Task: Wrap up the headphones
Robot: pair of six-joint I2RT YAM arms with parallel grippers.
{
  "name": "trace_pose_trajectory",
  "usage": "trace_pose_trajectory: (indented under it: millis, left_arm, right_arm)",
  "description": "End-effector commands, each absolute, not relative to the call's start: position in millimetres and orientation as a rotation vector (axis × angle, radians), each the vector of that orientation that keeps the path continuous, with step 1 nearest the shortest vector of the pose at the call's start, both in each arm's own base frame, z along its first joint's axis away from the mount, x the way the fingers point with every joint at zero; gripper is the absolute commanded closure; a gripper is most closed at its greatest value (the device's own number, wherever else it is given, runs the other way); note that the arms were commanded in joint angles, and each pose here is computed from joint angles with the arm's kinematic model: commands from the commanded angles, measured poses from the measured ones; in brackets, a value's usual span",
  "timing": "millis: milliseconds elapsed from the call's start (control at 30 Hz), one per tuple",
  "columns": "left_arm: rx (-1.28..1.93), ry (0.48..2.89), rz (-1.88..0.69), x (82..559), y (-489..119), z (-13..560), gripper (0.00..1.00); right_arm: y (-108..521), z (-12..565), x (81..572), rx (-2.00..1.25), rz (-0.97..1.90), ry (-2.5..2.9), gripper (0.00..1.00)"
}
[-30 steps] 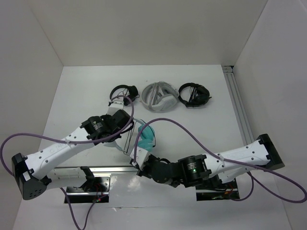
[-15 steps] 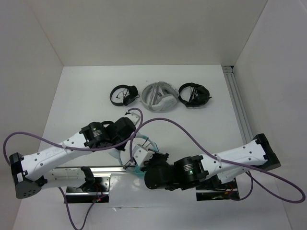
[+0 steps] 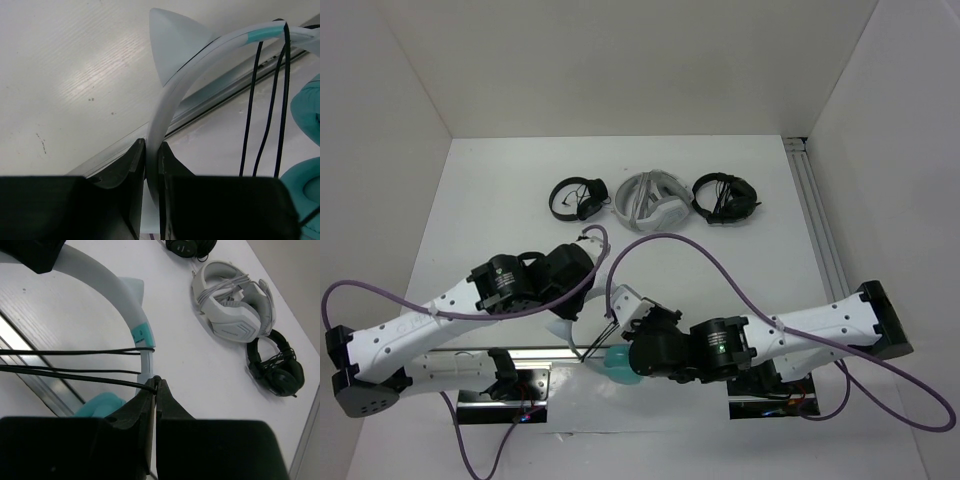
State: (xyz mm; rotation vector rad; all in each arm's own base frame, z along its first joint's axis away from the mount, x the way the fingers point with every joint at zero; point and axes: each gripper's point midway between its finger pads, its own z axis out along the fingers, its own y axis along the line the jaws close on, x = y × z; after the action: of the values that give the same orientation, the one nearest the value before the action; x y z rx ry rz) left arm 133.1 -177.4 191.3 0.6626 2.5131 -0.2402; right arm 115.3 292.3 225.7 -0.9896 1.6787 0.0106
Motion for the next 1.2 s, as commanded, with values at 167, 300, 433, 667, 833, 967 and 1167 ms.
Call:
trace_pose_trajectory:
  millis: [167,300,433,667,833,967,1167]
  left_arm:
    - [0.851,2.488,-0.507,100,-192,211,1.0]
    - [0.846,2.468,-0.484,104,-189,212,1.0]
    - [0.773,2.474,-0.421,111,-182,214,1.0]
    - [0.731,2.472,-0.392,116,-181,217,1.0]
    - [0.734,2.479,-0.385,117,-181,216,1.0]
    - [0.727,2.479,-0.355,119,-177,215,1.0]
    - [0.72,2.463,-0.371,120,-180,221,1.0]
  right_arm:
    - [298,223,130,-0.943,-0.018,1.663,1.0]
    - [296,220,132,-0.951,-0.023,1.672,0.96]
    - [295,223,131,-0.938,0.019,1.69,0.91]
    - [287,228,130,-0.928,0.047,1.703,0.75]
    - [277,228,130,-0.921,0.048,1.714,0.68]
    - [270,233,130,-0.891,0.056,1.729,0.62]
    - [264,231,127,-0.897,0.078,1.753,0.47]
